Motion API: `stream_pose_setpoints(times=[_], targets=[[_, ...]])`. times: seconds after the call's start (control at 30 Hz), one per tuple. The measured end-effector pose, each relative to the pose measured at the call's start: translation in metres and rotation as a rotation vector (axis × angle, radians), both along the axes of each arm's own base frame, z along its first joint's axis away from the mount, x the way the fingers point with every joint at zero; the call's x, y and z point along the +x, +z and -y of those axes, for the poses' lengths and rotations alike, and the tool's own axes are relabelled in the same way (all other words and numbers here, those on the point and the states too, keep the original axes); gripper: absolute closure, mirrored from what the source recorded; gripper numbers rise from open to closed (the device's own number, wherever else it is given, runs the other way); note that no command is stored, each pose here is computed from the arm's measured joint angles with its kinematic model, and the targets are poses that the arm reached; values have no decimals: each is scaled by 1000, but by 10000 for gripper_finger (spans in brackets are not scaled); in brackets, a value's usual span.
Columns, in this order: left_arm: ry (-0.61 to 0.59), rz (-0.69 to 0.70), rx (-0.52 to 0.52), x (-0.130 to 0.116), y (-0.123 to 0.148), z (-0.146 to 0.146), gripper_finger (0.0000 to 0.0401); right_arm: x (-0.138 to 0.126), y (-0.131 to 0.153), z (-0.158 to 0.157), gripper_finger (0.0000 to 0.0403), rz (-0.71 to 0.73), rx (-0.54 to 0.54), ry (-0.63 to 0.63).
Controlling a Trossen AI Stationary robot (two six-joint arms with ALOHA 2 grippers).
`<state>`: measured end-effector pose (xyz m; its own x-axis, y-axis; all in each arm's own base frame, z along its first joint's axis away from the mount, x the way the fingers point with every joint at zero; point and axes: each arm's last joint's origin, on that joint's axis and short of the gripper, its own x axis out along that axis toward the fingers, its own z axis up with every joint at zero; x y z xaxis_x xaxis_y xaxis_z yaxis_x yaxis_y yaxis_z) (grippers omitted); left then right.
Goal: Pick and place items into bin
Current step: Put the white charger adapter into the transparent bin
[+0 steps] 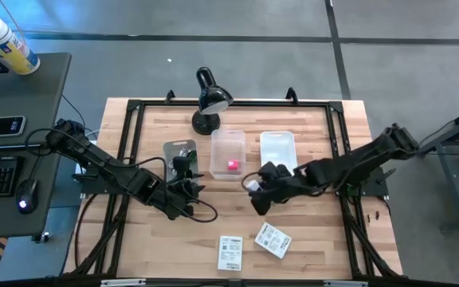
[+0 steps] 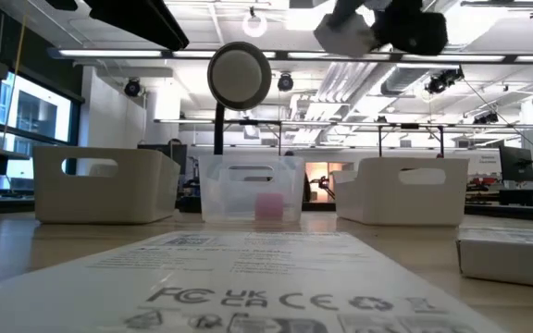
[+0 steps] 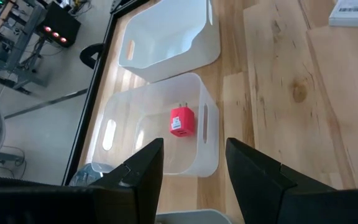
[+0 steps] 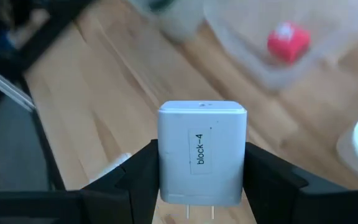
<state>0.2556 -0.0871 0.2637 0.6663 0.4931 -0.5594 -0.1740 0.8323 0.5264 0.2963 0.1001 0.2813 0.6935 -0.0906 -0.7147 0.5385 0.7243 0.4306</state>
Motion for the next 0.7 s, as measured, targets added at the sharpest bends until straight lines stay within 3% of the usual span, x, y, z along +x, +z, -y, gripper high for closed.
stream_pose_setpoints(times=[0.2, 0.7], targets=[[9, 15, -4, 1, 1, 0, 240, -2, 18, 21, 210, 81, -81, -12], [12, 46, -16, 3, 2, 1, 240, 19, 22, 99, 210, 113, -248, -58]])
